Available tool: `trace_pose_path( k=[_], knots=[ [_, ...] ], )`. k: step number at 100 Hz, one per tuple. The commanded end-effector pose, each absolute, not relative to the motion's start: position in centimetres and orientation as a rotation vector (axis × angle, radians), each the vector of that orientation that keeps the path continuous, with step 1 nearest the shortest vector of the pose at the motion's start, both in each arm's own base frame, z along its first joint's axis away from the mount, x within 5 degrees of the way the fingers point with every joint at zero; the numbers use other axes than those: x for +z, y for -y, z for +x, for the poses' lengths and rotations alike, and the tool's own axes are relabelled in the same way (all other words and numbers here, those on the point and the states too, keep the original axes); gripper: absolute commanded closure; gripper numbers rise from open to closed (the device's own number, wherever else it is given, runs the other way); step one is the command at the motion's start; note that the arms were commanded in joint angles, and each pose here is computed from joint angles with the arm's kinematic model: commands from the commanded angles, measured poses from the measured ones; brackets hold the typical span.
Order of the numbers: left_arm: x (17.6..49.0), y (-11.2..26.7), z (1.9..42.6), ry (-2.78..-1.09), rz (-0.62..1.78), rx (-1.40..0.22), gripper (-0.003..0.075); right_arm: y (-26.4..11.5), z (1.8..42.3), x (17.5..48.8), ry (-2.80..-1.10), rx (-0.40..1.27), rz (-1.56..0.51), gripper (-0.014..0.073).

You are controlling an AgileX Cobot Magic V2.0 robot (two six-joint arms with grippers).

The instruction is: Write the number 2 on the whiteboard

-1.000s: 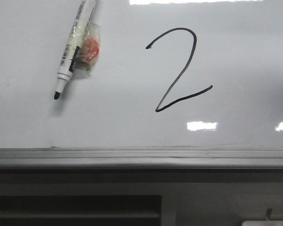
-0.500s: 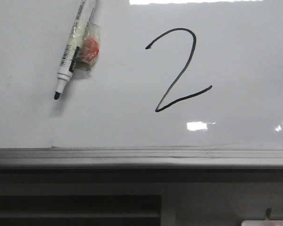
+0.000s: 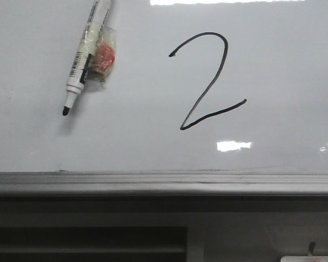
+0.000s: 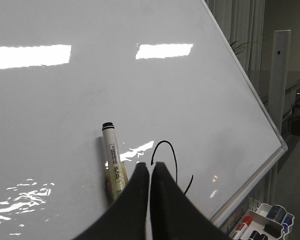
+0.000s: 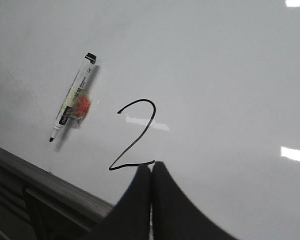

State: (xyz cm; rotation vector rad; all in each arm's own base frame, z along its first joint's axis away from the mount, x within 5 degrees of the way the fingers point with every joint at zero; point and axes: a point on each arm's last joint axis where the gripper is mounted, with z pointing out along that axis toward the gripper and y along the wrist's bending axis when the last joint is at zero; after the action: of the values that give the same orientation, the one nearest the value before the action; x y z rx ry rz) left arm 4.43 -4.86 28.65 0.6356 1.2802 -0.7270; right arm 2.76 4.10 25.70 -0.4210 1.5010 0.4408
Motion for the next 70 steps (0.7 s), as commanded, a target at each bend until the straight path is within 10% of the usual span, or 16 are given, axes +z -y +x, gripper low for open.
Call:
trace_pose_path(
  k=[1, 70],
  knots=[
    [29.47, 4.82, 4.45, -1.268, 0.622, -0.731, 0.074, -3.83, 2.59, 26.74, -1.45, 0.442, -0.365, 0.0663],
    [29.55, 4.73, 4.53, -1.254, 0.623, -0.702, 0.074, -3.83, 2.59, 26.74, -1.45, 0.442, -0.365, 0.0663]
  ],
)
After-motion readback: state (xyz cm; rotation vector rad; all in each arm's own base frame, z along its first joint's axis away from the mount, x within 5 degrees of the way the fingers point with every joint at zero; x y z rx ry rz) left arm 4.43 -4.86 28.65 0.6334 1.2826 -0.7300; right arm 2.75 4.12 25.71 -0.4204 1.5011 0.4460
